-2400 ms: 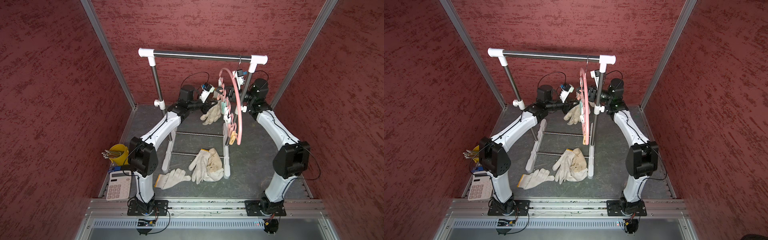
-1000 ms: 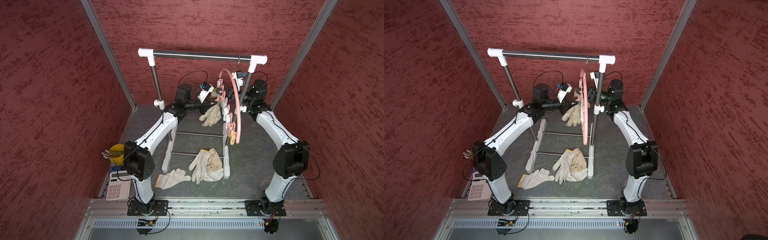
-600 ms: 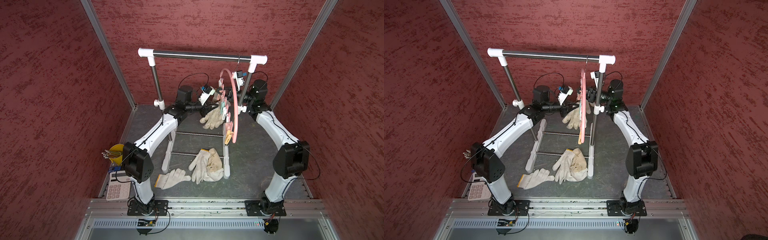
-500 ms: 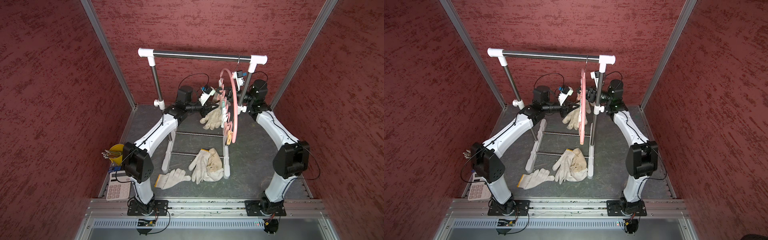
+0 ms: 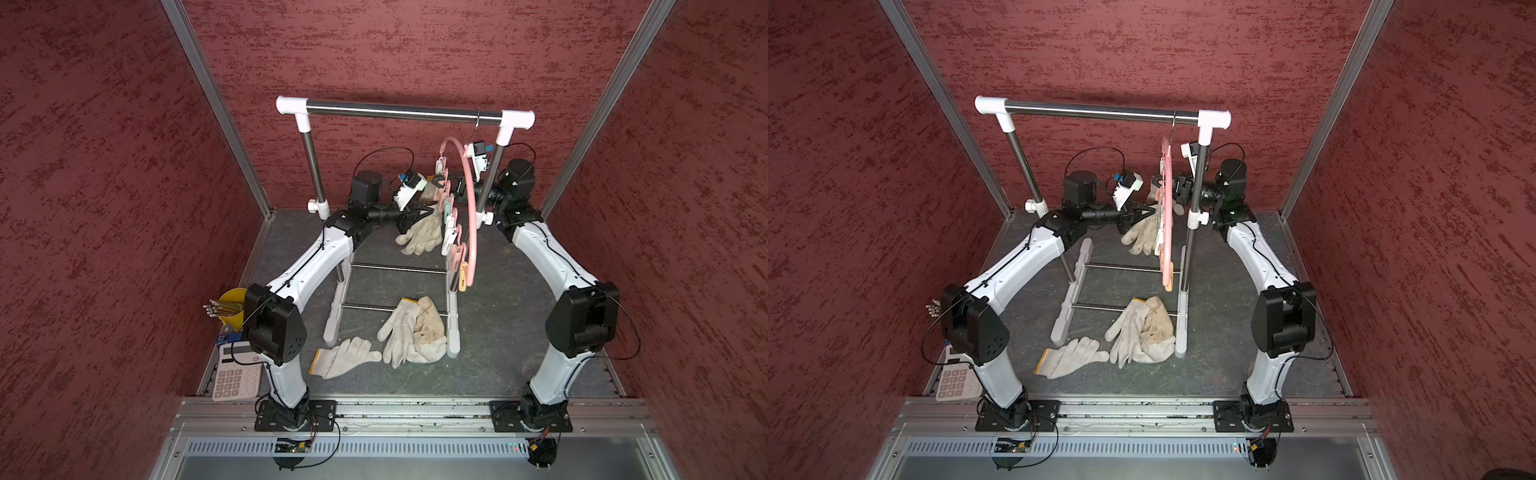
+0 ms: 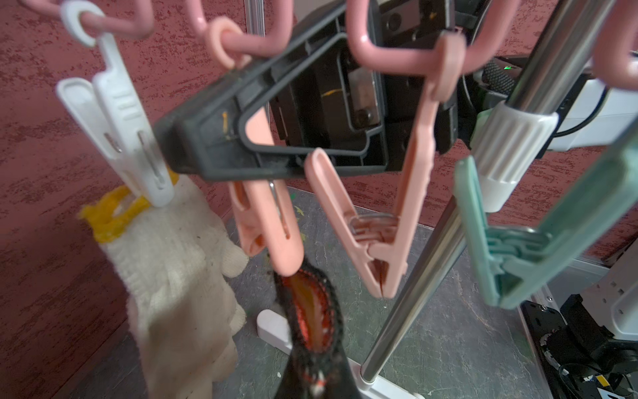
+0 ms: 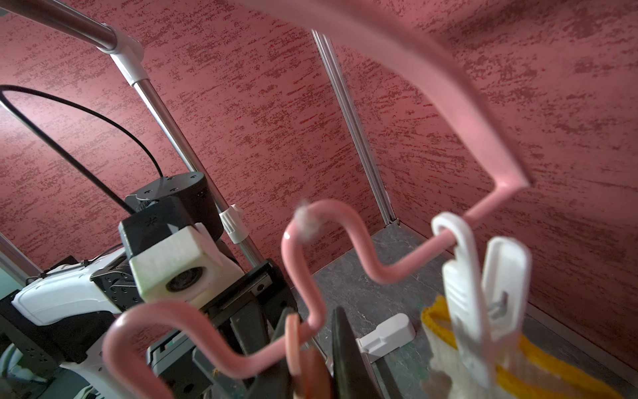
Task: Clip the gloves onto a hanger to dry
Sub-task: Clamp the glove onto the hanger, then pick up the glove from the center of the board.
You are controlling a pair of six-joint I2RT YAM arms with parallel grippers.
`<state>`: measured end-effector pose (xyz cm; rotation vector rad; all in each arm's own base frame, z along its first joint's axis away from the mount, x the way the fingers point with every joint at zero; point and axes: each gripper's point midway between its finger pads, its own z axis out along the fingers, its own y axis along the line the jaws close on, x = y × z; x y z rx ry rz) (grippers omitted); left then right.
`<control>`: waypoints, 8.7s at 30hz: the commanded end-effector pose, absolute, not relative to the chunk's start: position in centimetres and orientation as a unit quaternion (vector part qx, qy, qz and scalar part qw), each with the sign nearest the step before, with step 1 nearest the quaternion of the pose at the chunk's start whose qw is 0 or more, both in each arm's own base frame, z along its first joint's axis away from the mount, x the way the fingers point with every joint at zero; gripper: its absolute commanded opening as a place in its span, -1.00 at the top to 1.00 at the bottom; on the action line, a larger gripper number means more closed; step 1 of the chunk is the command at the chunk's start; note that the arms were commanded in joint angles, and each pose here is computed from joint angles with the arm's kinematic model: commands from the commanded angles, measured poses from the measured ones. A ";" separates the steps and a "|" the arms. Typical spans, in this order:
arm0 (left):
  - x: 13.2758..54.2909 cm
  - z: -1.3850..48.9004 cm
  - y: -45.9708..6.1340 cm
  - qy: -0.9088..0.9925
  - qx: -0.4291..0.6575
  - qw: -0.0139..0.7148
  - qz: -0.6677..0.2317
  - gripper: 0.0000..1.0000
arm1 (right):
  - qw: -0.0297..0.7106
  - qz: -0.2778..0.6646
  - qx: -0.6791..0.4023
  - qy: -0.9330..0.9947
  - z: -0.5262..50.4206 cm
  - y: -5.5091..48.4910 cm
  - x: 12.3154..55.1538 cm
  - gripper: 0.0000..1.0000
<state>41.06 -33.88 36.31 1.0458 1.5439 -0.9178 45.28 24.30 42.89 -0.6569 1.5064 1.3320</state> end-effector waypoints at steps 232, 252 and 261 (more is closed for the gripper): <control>27.2 14.7 -28.8 0.910 0.178 0.249 -0.281 -0.16 | 0.466 0.279 0.363 0.757 27.3 0.7 28.5 -0.66; 34.0 8.8 -29.0 0.900 0.113 0.175 -0.382 -0.10 | 0.451 0.285 0.345 0.773 25.9 1.5 29.3 -0.67; 34.1 6.9 -29.8 0.893 0.116 0.149 -0.408 -0.07 | 0.452 0.280 0.335 0.778 26.1 1.5 29.7 -0.67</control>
